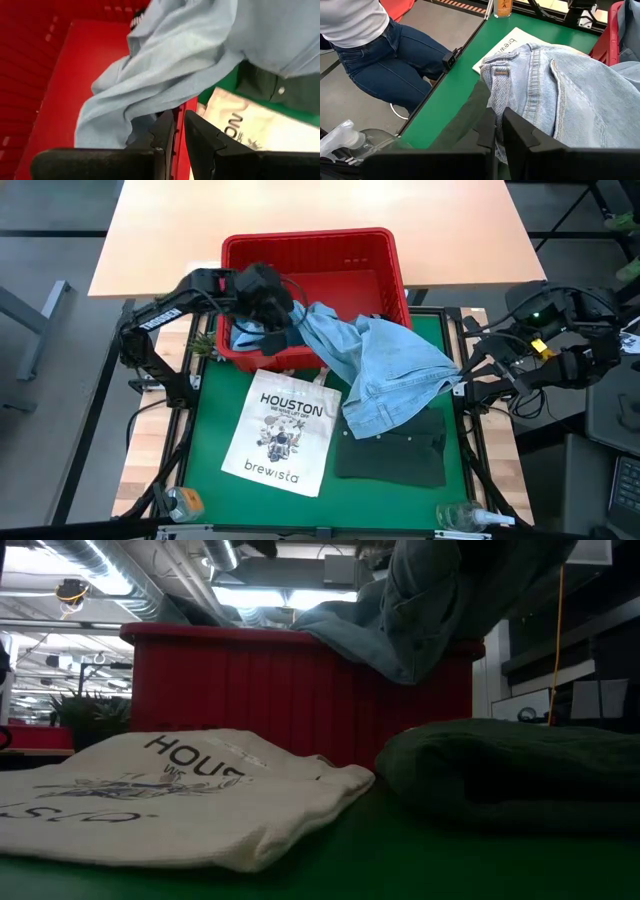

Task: Fold Laundry from Bin
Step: Fold the light blue jeans

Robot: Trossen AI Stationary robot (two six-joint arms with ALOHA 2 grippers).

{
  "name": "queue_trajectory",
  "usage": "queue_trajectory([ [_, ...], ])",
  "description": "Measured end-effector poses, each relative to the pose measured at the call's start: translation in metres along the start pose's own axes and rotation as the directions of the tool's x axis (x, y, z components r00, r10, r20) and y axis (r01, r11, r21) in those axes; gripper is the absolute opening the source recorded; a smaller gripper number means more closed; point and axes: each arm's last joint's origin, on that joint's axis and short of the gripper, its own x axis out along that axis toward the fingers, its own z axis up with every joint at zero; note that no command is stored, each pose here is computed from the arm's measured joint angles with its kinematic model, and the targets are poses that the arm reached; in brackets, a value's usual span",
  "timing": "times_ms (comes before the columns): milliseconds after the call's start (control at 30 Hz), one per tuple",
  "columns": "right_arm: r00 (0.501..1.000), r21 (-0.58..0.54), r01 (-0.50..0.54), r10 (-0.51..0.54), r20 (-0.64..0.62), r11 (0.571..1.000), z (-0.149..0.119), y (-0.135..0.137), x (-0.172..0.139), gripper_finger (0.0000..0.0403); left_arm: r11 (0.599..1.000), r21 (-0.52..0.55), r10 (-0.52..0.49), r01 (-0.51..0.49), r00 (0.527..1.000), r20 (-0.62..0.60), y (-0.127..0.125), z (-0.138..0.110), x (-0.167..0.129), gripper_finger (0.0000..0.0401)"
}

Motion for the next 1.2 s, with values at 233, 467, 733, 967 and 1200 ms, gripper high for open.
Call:
queue_trajectory([
  [233, 1.0, 0.0, 0.0, 0.0, 0.0, 1.0, 0.0, 0.0, 0.0, 0.0025, 0.979, 0.201, 0.031, -0.03, 1.0, -0.001, -0.013, -0.005, 0.041, 0.007],
  [467, 1.0, 0.0, 0.001, -0.001, -0.001, 1.0, 0.0, 0.0, 0.0, 0.0025, 0.937, 0.334, 0.103, -0.102, 0.995, 0.017, -0.019, -0.012, 0.074, 0.0152],
  [733, 1.0, 0.0, 0.001, -0.001, -0.001, 1.0, 0.0, 0.0, 0.0, 0.0026, 0.915, 0.391, 0.116, -0.098, 0.993, -0.021, -0.019, -0.03, 0.106, 0.0186],
  [967, 1.0, -0.001, 0.027, -0.027, -0.011, 1.0, 0.0, -0.001, 0.0, 0.0026, 0.914, 0.378, 0.143, -0.147, 0.989, 0.038, -0.01, -0.035, 0.125, 0.0169],
  [1200, 0.997, -0.011, 0.077, -0.077, -0.03, 0.997, -0.001, -0.002, 0.0, 0.0026, 0.918, 0.371, 0.134, -0.137, 0.99, 0.034, -0.009, -0.036, 0.126, 0.007],
])
